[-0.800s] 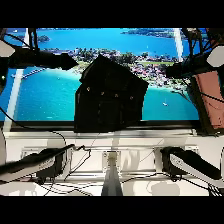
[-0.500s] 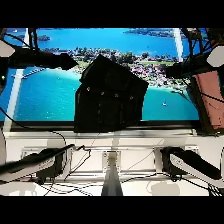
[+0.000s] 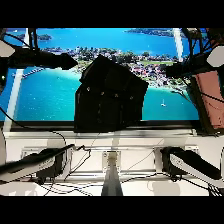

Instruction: Fold the clothes and pants, and hang the long-sleeved shirts on hangers.

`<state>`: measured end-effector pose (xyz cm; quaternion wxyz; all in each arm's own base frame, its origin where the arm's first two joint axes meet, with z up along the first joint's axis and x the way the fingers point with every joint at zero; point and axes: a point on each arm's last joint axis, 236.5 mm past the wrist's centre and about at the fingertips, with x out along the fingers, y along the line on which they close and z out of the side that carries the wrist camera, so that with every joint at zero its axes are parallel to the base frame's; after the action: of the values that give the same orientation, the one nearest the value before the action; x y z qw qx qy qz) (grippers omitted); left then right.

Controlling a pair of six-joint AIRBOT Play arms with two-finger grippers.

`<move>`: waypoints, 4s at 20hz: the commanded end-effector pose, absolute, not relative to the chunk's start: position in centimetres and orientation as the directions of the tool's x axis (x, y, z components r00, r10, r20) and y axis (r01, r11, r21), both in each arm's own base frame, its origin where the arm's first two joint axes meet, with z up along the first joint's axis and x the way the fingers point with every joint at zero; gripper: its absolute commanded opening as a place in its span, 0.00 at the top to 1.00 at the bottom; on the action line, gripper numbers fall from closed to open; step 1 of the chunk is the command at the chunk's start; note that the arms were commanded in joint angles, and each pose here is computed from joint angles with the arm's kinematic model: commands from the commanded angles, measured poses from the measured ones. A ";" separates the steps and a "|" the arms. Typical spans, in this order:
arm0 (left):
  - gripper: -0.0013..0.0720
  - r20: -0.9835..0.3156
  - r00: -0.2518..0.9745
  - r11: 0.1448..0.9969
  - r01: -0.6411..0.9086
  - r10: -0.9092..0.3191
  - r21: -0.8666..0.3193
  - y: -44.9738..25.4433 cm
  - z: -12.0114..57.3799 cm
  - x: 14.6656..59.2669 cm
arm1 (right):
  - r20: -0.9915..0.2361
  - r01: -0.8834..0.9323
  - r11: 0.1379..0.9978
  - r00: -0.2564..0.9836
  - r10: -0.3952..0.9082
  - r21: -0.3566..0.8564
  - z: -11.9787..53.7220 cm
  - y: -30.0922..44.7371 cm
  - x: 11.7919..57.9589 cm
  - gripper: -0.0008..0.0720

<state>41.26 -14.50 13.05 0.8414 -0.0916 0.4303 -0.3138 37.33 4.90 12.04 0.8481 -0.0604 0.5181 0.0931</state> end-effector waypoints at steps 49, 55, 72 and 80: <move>0.96 -0.846 -0.106 0.794 0.300 -0.523 -0.528 -11.0 -7.8 22.9 | -0.608 -0.215 0.647 0.226 0.761 0.731 -0.7 19.0 30.8 0.94; 0.96 -0.610 0.650 0.840 0.540 -0.454 -0.051 -9.7 18.9 34.6 | -0.410 -0.578 0.564 0.388 0.825 0.590 18.2 20.4 31.5 0.94; 0.96 -0.490 0.761 0.903 0.320 -0.424 -0.286 -10.6 12.6 35.1 | -0.400 -0.154 0.643 0.669 0.626 0.750 14.7 19.9 35.2 0.94; 0.95 -0.760 0.280 0.803 0.323 -0.587 -0.502 -18.1 -1.3 34.5 | -0.718 0.150 0.785 0.533 0.448 0.601 0.3 11.7 39.9 0.94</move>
<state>37.50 -16.01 2.87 0.8571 -0.1154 0.4355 -0.2497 40.81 14.73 5.06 0.8350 0.3479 0.4078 0.1247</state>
